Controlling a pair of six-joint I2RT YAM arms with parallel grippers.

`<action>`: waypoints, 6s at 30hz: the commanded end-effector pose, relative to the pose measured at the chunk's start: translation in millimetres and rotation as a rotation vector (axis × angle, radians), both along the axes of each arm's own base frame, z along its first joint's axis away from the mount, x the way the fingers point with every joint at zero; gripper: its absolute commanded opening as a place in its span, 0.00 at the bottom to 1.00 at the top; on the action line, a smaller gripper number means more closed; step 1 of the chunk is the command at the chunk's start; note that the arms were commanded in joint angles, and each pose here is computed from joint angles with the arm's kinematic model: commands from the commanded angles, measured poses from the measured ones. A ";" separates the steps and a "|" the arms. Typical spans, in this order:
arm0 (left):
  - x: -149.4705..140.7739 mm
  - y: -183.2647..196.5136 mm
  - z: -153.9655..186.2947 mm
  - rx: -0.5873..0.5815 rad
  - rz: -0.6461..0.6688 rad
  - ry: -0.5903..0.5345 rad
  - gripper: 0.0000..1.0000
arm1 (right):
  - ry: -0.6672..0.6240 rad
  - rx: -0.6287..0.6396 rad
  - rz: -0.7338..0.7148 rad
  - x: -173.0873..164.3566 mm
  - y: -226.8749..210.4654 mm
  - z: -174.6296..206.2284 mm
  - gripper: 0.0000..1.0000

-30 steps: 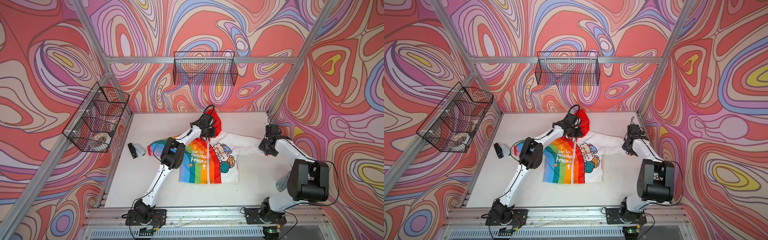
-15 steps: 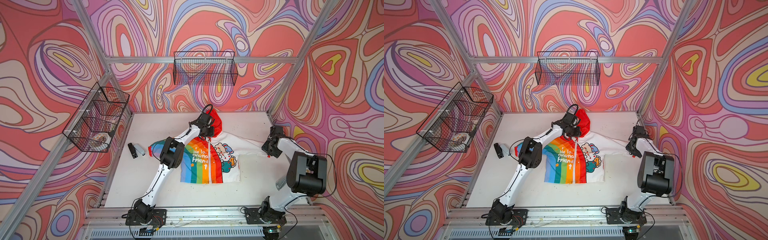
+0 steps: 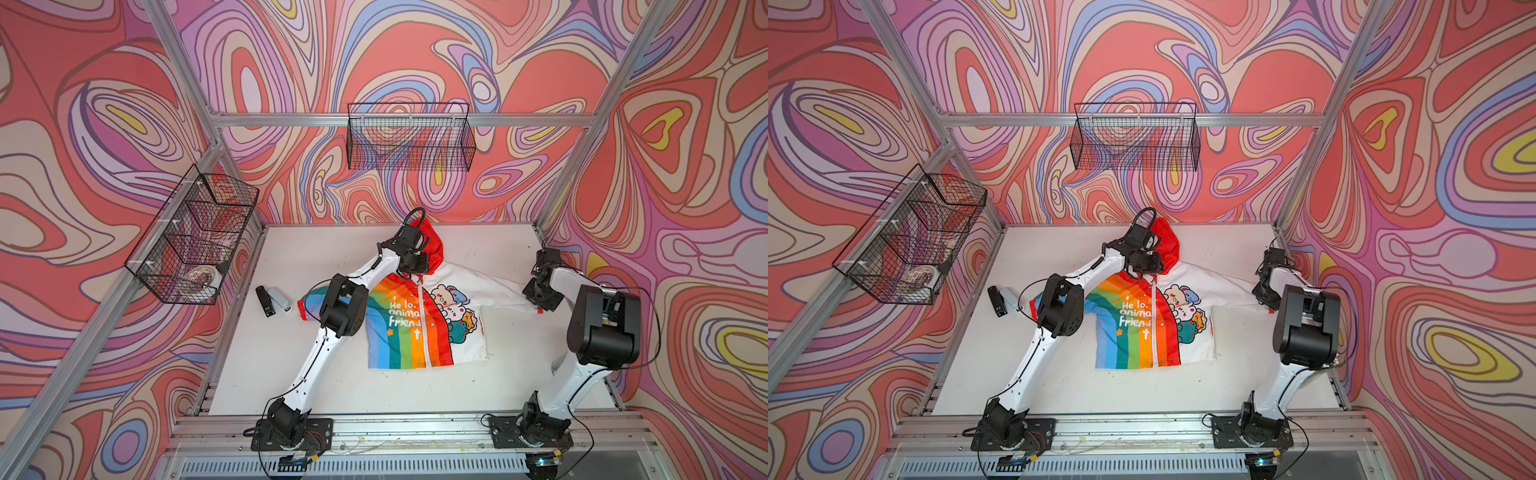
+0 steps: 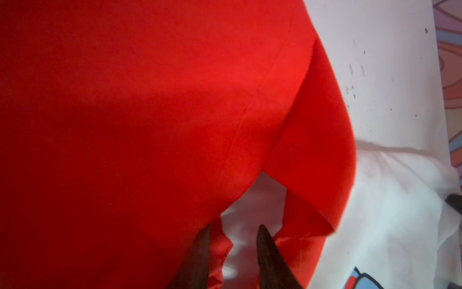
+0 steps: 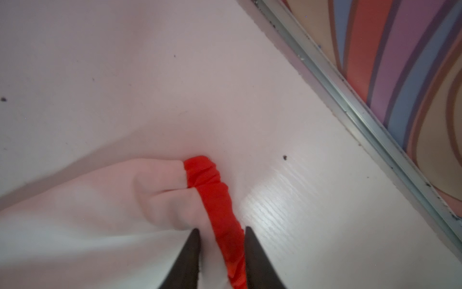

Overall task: Unzip the jacket
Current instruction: Flatten out the jacket at the center of the board.

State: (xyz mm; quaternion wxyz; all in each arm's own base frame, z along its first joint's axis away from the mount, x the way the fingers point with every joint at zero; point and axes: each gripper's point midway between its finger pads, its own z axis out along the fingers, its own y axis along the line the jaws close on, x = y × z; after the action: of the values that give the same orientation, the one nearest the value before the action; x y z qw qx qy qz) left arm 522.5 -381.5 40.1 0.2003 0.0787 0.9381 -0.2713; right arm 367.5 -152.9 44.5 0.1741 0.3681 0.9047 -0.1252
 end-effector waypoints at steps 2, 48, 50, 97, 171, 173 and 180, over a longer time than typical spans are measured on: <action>-2.4 1.0 22.5 -0.018 -0.020 0.021 0.54 | -0.107 -0.105 -0.019 1.7 -11.3 53.8 0.69; -127.4 350.3 23.8 0.391 0.703 0.047 0.15 | -0.295 0.542 0.881 -18.4 356.7 31.1 0.15; -129.8 357.5 15.5 0.422 0.722 0.079 0.13 | -0.312 0.561 0.922 -15.8 369.3 37.1 0.14; -148.3 389.8 -15.2 0.422 0.760 0.265 0.13 | -0.210 0.472 0.936 23.9 402.2 9.1 0.00; -28.6 136.5 -63.5 0.277 0.275 0.209 0.11 | 0.194 0.129 0.461 -167.2 237.2 -29.3 0.00; -27.1 142.2 -66.6 0.280 0.291 0.220 0.11 | 0.213 0.117 0.461 -169.2 234.8 -28.7 0.00; -23.8 153.3 -72.8 0.271 0.318 0.246 0.11 | 0.270 0.102 0.439 -187.2 224.3 -27.3 0.00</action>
State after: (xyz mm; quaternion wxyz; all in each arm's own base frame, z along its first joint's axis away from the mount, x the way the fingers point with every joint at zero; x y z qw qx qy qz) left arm 520.4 -267.5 26.5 0.1831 -0.0425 0.9644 -0.1858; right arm 198.9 87.4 17.3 0.0812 0.1446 0.9847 -0.0540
